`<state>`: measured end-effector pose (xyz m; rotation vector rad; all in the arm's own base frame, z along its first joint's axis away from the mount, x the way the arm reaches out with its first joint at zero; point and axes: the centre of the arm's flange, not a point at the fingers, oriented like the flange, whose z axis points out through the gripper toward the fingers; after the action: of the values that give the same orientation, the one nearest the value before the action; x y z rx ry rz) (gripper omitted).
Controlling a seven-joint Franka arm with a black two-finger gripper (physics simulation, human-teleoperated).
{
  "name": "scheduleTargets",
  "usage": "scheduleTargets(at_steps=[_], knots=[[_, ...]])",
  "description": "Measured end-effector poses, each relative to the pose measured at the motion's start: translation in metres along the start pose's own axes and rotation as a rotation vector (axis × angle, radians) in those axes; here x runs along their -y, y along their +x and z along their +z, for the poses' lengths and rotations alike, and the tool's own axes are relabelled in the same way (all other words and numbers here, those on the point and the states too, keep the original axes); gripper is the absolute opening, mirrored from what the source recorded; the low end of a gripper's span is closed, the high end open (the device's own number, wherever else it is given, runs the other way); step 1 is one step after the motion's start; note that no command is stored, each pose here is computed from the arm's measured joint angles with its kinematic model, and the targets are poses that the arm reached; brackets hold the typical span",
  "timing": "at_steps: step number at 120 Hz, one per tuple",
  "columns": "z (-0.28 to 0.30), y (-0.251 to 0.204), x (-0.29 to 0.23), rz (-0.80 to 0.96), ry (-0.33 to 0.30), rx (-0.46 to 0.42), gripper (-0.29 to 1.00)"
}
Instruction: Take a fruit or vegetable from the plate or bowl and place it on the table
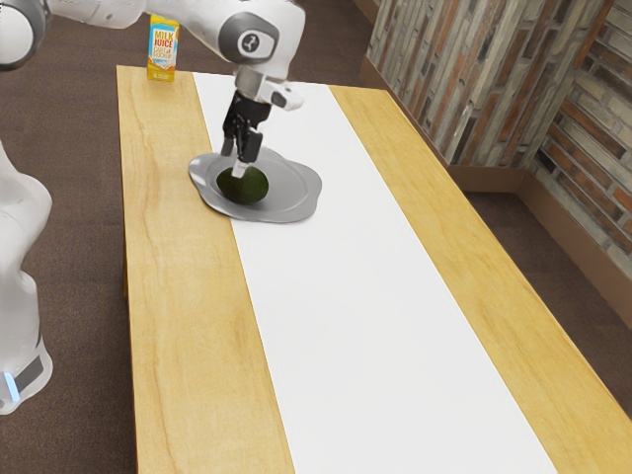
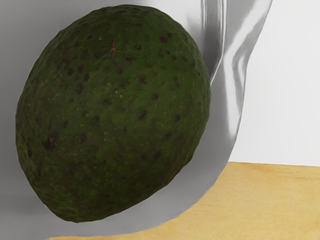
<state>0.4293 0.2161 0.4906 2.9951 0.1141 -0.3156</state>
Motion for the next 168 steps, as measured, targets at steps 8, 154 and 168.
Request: scheduleTargets(at_steps=[8,154,168], knots=[[0.007,0.002,-0.003,0.024,0.001,0.006,0.70],[0.022,0.034,-0.001,0.175,0.104,-0.083,0.70],[0.037,0.039,0.000,0.167,0.099,-0.069,0.71]])
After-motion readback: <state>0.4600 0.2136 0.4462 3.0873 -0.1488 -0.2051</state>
